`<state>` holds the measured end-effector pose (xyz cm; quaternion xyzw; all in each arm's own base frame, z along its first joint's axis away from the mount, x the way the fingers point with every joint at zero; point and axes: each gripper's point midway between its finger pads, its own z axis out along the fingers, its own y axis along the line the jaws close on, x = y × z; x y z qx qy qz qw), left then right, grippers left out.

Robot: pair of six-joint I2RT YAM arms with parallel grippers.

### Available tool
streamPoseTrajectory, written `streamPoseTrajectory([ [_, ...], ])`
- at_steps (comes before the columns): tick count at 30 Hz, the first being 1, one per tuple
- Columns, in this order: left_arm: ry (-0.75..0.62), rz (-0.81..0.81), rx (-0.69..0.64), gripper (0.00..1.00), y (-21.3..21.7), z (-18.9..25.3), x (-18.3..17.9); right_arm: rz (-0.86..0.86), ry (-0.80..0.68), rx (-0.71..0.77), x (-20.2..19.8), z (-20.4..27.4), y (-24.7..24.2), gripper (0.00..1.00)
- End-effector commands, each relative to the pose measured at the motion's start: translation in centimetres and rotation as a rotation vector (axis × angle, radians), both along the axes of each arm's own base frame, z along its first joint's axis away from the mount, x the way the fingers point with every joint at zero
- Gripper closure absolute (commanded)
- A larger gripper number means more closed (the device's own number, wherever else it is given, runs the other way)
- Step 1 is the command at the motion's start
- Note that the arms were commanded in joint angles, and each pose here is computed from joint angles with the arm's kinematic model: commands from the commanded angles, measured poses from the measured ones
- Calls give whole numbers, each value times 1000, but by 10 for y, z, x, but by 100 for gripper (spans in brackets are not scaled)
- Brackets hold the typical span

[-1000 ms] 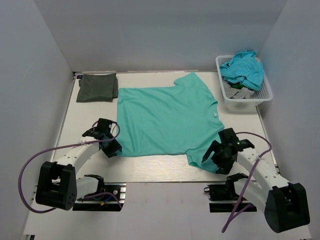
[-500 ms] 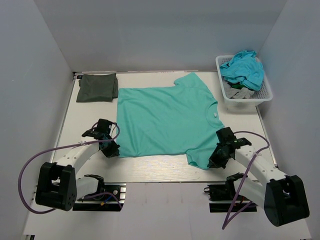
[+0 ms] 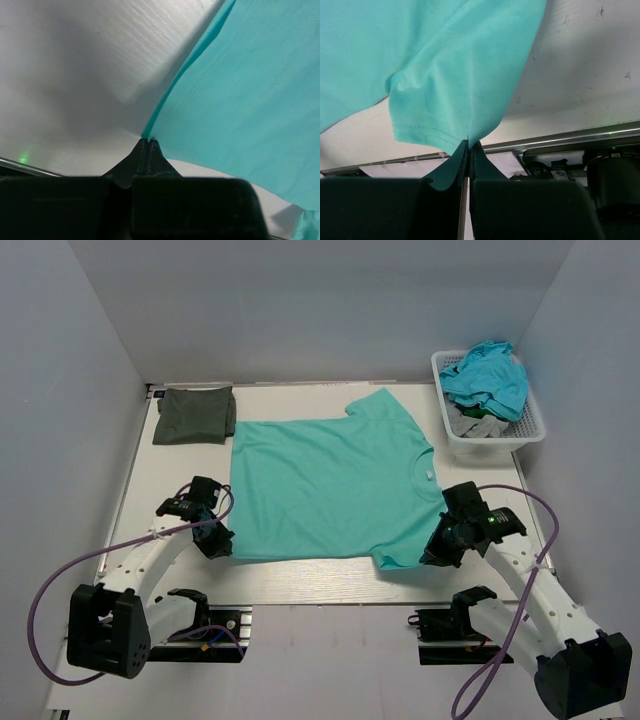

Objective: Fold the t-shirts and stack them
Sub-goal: Grap the side of the flattened tshirt closest away from the robot with both arms, then fold the flattened tshirt in 1/3 of the way

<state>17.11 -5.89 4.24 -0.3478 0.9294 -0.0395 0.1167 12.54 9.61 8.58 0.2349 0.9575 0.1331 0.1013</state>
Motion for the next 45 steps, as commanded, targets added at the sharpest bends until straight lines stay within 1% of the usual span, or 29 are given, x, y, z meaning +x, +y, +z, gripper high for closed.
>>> streamPoseTrajectory([
  [1, -47, 29, 20, 100, 4, 12, 12, 4, 0, -16, -1, 3, -3, 100],
  [3, -107, 20, -27, 100, -6, 21, 30, 3, -29, -18, 11, 7, -1, 100],
  [4, -111, 16, -42, 100, -10, 20, 34, 5, -104, 8, 30, 13, 6, 100],
  [5, -112, 9, -65, 100, -15, 21, 40, 7, -138, 20, 41, 20, 9, 100],
  [6, -133, 9, -70, 100, -17, 27, 49, 17, -130, 12, 47, 17, 11, 100],
  [7, -130, 6, -78, 100, -19, 28, 52, 20, -181, 29, 62, 23, 16, 100],
  [9, -148, 18, -71, 100, -18, 36, 65, 37, -215, 5, 83, 35, 18, 100],
  [11, -122, 15, -41, 100, -14, 35, 69, 26, -265, -30, 105, 47, 16, 100],
  [13, -131, 27, -33, 100, -13, 43, 84, 37, -306, -50, 125, 64, 17, 100],
  [14, -89, 27, -25, 100, -13, 36, 85, 45, -307, -70, 132, 62, 17, 100],
  [15, -98, 36, -26, 100, -12, 41, 94, 43, -344, -61, 142, 76, 20, 100],
  [17, -80, 44, -33, 100, -13, 38, 102, 57, -343, -73, 156, 74, 22, 100],
  [18, -69, 53, -30, 100, -11, 37, 112, 55, -379, -64, 166, 89, 25, 100],
  [20, -63, 62, -29, 100, -10, 36, 119, 52, -347, -85, 177, 80, 25, 100],
  [22, -63, 69, -38, 100, -10, 37, 129, 43, -377, -89, 197, 88, 26, 100],
  [28, -78, 118, -16, 100, 5, 42, 153, 65, -379, -119, 244, 87, 30, 100],
  [29, -98, 107, -16, 100, 4, 45, 161, 78, -415, -115, 254, 98, 33, 100],
  [30, -77, 116, -12, 100, 7, 38, 164, 86, -381, -119, 260, 83, 35, 100],
  [32, -86, 101, -19, 100, 5, 38, 176, 88, -388, -124, 277, 84, 35, 100],
  [34, -47, 111, -13, 100, 8, 26, 181, 104, -341, -151, 289, 65, 33, 100],
  [37, -39, 102, 3, 100, 10, 21, 191, 152, -316, -161, 308, 46, 38, 100],
  [38, -47, 102, 2, 100, 9, 23, 197, 148, -327, -161, 317, 49, 39, 100],
  [39, -28, 105, 16, 98, 12, 22, 194, 150, -302, -166, 327, 35, 40, 84],
  [40, -44, 108, 23, 91, 13, 29, 199, 149, -277, -175, 327, 30, 38, 78],
  [41, -21, 113, 48, 61, 17, 27, 197, 137, -301, -183, 343, 35, 38, 73],
  [42, -34, 126, 60, 35, 23, 30, 201, 131, -275, -194, 346, 24, 37, 65],
  [43, -50, 131, 75, 12, 25, 37, 206, 131, -275, -197, 349, 26, 38, 57],
  [44, -51, 126, 92, 0, 28, 40, 206, 125, -305, -210, 357, 33, 36, 46],
  [45, -63, 125, 120, 0, 33, 45, 209, 129, -322, -219, 361, 36, 37, 37],
])
